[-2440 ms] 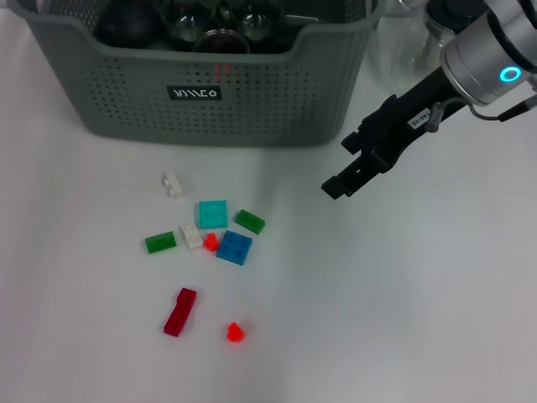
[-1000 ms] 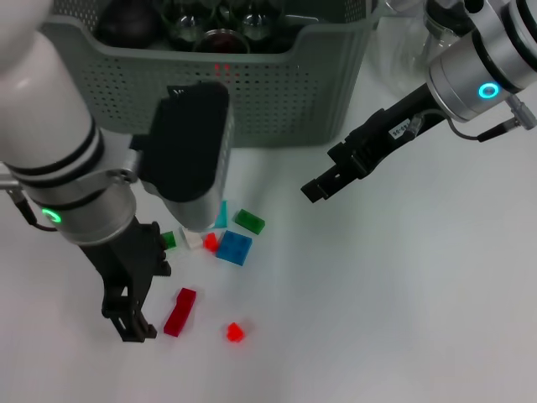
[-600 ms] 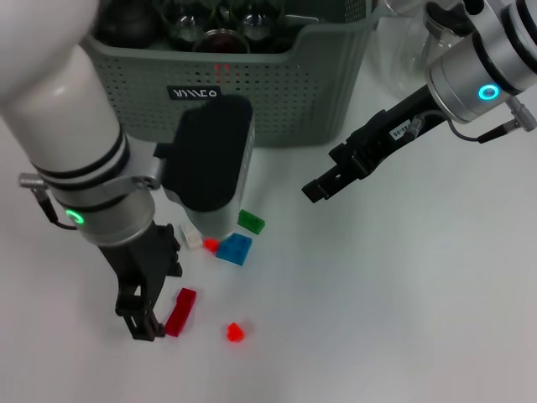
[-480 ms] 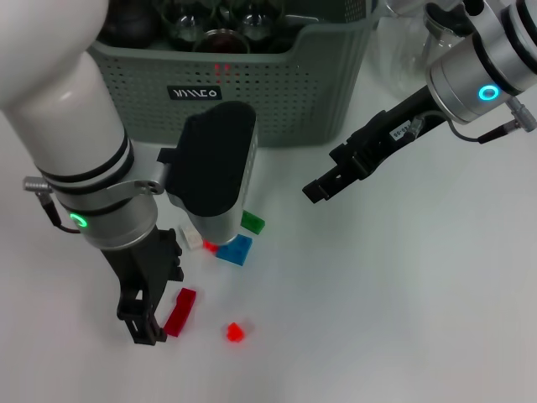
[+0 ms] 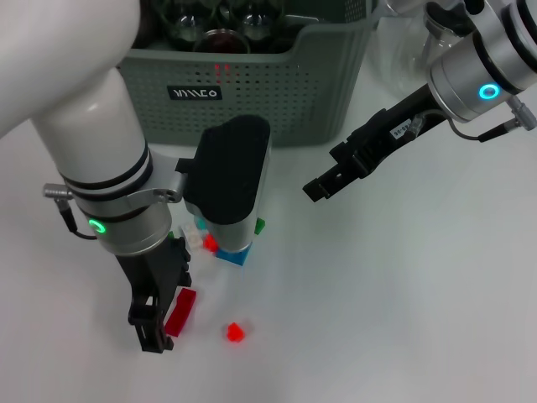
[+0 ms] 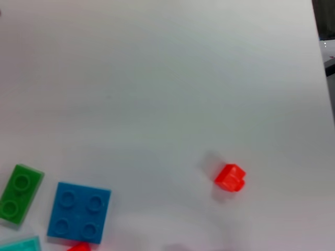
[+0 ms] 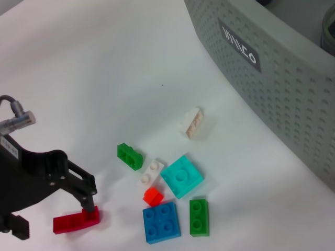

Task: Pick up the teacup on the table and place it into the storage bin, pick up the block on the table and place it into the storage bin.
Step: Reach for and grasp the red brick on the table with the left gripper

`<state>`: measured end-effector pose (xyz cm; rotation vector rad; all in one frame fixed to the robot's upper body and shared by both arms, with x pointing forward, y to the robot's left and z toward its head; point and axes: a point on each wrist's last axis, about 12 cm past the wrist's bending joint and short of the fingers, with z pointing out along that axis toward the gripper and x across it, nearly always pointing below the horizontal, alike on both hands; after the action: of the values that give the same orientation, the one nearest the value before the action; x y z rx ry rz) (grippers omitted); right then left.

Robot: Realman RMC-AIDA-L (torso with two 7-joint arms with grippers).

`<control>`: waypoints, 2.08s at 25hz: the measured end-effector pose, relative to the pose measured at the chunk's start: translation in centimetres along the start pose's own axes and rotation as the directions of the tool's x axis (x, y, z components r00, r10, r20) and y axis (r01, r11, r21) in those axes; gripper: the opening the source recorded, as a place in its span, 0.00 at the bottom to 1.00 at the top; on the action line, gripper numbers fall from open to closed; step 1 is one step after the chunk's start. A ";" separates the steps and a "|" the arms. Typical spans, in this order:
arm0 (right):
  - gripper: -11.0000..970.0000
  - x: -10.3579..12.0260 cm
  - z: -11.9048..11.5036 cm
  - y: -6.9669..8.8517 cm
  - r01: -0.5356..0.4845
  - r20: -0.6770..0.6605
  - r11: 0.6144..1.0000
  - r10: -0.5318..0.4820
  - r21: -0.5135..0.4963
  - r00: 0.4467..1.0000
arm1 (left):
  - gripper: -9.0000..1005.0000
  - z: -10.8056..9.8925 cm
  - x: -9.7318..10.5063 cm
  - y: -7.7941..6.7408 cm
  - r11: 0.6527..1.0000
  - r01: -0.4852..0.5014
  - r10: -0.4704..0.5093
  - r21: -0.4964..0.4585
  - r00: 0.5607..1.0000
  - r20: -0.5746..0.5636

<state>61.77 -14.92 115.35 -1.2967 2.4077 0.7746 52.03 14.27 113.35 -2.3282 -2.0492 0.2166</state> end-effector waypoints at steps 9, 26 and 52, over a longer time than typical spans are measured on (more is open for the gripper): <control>0.98 0.1 -0.2 -0.2 -0.003 -0.001 1.000 0.003 0.006 1.000 | 0.87 0.2 -0.4 0.6 1.000 -0.004 0.004 -0.018 1.000 0.019; 0.98 0.0 -0.3 -0.4 0.002 0.009 1.000 -0.002 0.020 1.000 | 0.86 1.1 0.3 0.7 1.000 -0.007 0.007 -0.002 1.000 0.019; 0.98 0.0 -0.2 -0.4 0.000 0.006 1.000 0.000 0.016 1.000 | 0.84 1.9 0.9 0.8 1.000 0.004 -0.004 -0.012 1.000 0.025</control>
<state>62.09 -15.19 115.36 -1.2868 2.4042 0.7571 52.68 14.89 111.30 -2.3396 -2.0721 0.2352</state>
